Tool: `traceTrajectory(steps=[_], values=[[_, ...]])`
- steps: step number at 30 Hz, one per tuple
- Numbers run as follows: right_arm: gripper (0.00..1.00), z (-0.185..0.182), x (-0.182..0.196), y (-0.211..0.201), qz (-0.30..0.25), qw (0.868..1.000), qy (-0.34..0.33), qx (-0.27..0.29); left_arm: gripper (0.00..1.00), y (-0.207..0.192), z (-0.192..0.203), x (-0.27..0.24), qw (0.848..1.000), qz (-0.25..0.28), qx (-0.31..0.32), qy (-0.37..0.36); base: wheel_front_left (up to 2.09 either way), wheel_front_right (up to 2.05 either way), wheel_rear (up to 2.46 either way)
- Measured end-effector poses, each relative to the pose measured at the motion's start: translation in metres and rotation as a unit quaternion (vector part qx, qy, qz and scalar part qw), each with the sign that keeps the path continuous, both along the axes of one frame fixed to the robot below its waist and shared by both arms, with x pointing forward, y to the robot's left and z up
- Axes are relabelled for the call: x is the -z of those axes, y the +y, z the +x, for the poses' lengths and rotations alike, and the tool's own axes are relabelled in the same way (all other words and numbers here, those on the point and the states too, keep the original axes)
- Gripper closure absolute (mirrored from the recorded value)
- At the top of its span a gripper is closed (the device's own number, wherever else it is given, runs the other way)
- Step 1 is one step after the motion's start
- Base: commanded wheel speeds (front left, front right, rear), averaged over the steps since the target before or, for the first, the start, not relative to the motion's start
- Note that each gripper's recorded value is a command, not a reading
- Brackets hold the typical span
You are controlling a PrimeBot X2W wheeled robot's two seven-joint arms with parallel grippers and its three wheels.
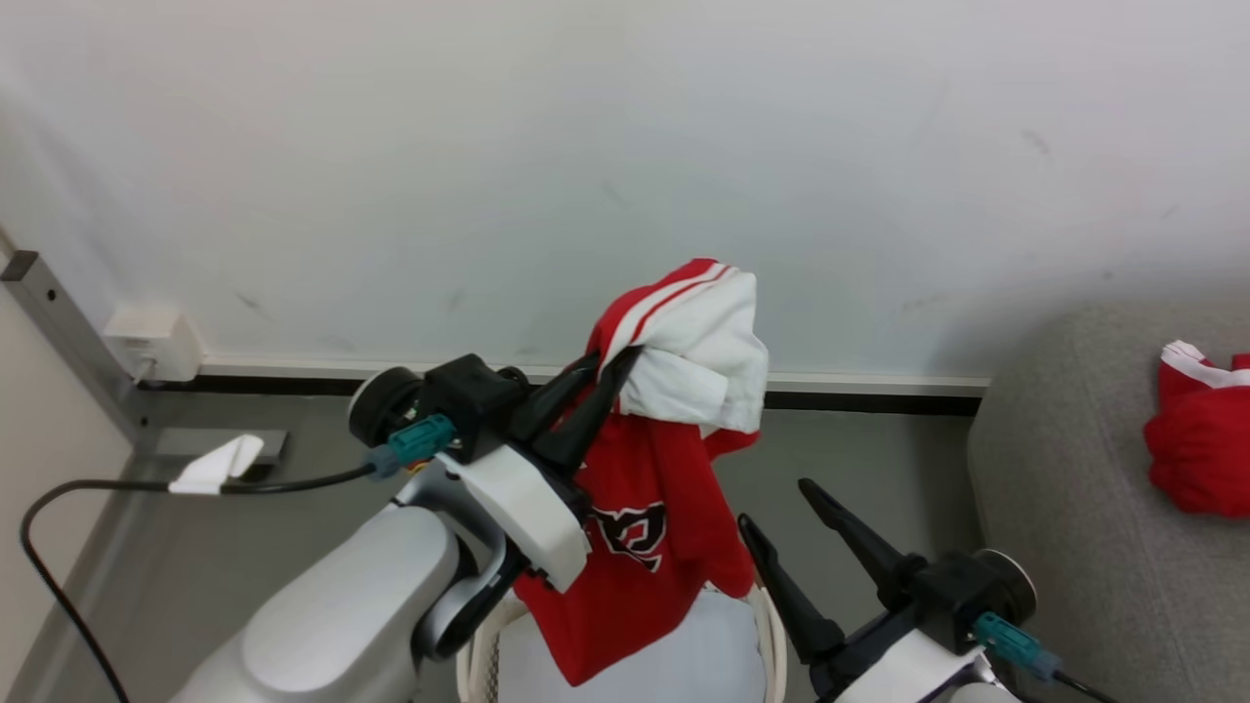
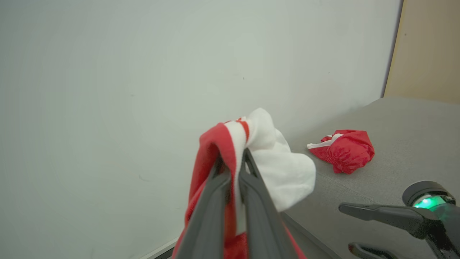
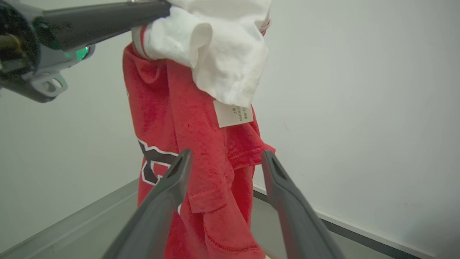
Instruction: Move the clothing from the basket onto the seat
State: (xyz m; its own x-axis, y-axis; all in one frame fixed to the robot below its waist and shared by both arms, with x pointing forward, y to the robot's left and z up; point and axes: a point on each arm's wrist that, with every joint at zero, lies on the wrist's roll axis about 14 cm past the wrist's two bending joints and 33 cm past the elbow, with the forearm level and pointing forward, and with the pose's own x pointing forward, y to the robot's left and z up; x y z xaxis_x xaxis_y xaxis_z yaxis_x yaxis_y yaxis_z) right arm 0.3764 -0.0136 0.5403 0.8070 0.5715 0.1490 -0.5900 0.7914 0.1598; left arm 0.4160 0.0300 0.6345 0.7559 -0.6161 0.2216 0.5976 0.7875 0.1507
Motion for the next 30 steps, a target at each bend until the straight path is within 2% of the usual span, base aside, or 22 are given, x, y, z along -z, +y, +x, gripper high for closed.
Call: traceTrajectory(steps=[9,17,26,27,28,29,30], values=[[0.00,-0.003,0.019,0.047,-0.055,0.995,0.014,-0.080,1.00,-0.003,-0.015,0.006,1.000,0.013,0.010,0.009,0.00,0.00,0.00],[0.00,0.000,0.038,0.065,-0.078,0.991,0.044,-0.098,1.00,-0.007,-0.033,0.006,1.000,0.017,0.018,0.012,0.00,0.00,0.00],[0.00,0.000,0.044,0.088,-0.099,0.985,0.051,-0.128,1.00,-0.011,-0.052,0.002,0.999,0.013,0.031,0.013,0.00,0.00,0.00],[0.26,0.000,0.044,0.089,-0.100,0.985,0.053,-0.130,1.00,-0.010,-0.053,0.001,0.999,0.012,0.029,0.013,0.00,0.00,0.00],[0.70,0.000,0.043,0.090,-0.098,0.985,0.055,-0.130,1.00,-0.008,-0.053,0.000,0.999,0.011,0.028,0.012,0.00,0.00,0.00],[1.00,0.001,0.043,0.091,-0.095,0.985,0.056,-0.130,1.00,-0.007,-0.054,0.000,1.000,0.011,0.026,0.012,0.00,0.00,0.00],[1.00,0.001,0.042,0.092,-0.092,0.985,0.058,-0.131,1.00,-0.006,-0.054,0.000,1.000,0.011,0.024,0.012,0.00,0.00,0.00]])
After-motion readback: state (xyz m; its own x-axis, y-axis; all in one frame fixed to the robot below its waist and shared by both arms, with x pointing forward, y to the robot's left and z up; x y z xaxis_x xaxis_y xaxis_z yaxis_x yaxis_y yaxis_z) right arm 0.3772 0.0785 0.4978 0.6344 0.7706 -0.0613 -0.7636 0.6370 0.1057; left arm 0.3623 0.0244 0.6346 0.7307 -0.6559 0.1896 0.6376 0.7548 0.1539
